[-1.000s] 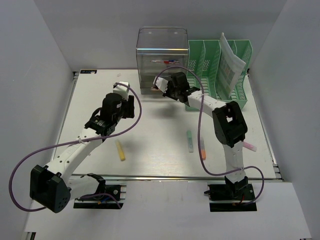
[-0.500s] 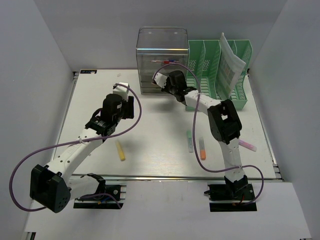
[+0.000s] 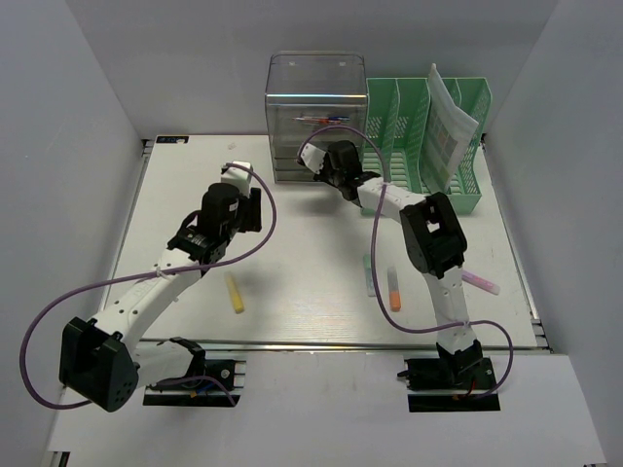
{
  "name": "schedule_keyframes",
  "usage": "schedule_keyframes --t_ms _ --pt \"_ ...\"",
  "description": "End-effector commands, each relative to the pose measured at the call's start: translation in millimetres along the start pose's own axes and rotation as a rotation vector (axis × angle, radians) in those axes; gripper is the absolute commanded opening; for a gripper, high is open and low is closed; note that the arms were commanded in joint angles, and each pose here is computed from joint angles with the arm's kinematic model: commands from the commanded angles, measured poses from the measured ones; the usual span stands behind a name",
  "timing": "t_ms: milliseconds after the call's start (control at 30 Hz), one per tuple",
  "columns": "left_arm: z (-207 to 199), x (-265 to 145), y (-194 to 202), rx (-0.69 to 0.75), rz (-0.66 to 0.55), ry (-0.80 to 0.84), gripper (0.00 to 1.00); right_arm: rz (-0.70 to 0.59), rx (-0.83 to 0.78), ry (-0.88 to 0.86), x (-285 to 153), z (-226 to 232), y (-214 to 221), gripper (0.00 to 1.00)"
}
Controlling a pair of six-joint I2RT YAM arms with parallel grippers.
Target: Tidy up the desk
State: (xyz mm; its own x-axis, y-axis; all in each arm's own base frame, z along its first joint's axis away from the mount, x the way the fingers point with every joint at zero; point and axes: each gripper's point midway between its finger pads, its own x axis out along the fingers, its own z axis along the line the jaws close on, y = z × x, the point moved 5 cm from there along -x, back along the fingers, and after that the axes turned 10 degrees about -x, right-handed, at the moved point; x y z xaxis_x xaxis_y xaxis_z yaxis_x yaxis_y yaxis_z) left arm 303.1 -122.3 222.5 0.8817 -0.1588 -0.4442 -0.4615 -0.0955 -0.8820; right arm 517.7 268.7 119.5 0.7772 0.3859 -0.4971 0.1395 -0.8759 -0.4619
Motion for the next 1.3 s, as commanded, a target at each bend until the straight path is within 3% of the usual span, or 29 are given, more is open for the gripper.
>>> schedule_keyframes --t_ms 0,67,100,133,200,367,500,533,600,667,800,833,1033,1133,1267 --pt "1 0 -2 -0.018 -0.022 -0.004 0.70 -0.113 0.079 0.046 -31 -30 -30 0.00" --pt "0 1 -1 -0.026 -0.021 0.002 0.71 -0.121 0.147 0.002 -39 -24 -32 0.09" --pt "-1 2 0 -0.025 -0.018 0.008 0.71 -0.141 0.175 -0.019 -46 -24 -36 0.16" --pt "-2 2 0 -0.029 -0.012 0.016 0.71 -0.140 0.205 -0.028 -49 -24 -36 0.34" --pt "-4 4 3 -0.037 0.000 0.025 0.71 -0.165 0.281 -0.090 -55 -16 -38 0.44" --pt "-12 12 13 -0.106 0.039 0.098 0.68 -0.183 0.402 -0.170 -76 -5 -41 0.48" --pt "-36 21 20 -0.247 0.067 0.291 0.62 -0.194 0.512 -0.172 -108 -21 -46 0.36" --pt "-39 25 22 -0.285 0.083 0.326 0.60 -0.177 0.562 -0.195 -116 -20 -45 0.19" --pt "-60 32 18 -0.386 0.082 0.458 0.58 -0.216 0.627 -0.188 -144 -40 -47 0.00" --pt "-70 36 17 -0.490 0.078 0.514 0.55 -0.224 0.671 -0.173 -173 -53 -41 0.00" --pt "-88 56 -1 -0.661 -0.055 0.597 0.48 -0.212 0.730 -0.146 -215 -59 -27 0.00" --pt "-90 73 13 -0.749 0.000 0.574 0.44 -0.197 0.760 -0.118 -221 -65 -17 0.00" --pt "-88 134 31 -1.047 -0.062 0.532 0.39 -0.242 0.810 -0.001 -272 -77 14 0.00" --pt "-94 162 25 -1.152 -0.107 0.569 0.38 -0.262 0.847 0.010 -282 -76 26 0.00" --pt "-98 189 36 -1.182 -0.105 0.548 0.40 -0.292 0.848 0.027 -295 -78 29 0.00"
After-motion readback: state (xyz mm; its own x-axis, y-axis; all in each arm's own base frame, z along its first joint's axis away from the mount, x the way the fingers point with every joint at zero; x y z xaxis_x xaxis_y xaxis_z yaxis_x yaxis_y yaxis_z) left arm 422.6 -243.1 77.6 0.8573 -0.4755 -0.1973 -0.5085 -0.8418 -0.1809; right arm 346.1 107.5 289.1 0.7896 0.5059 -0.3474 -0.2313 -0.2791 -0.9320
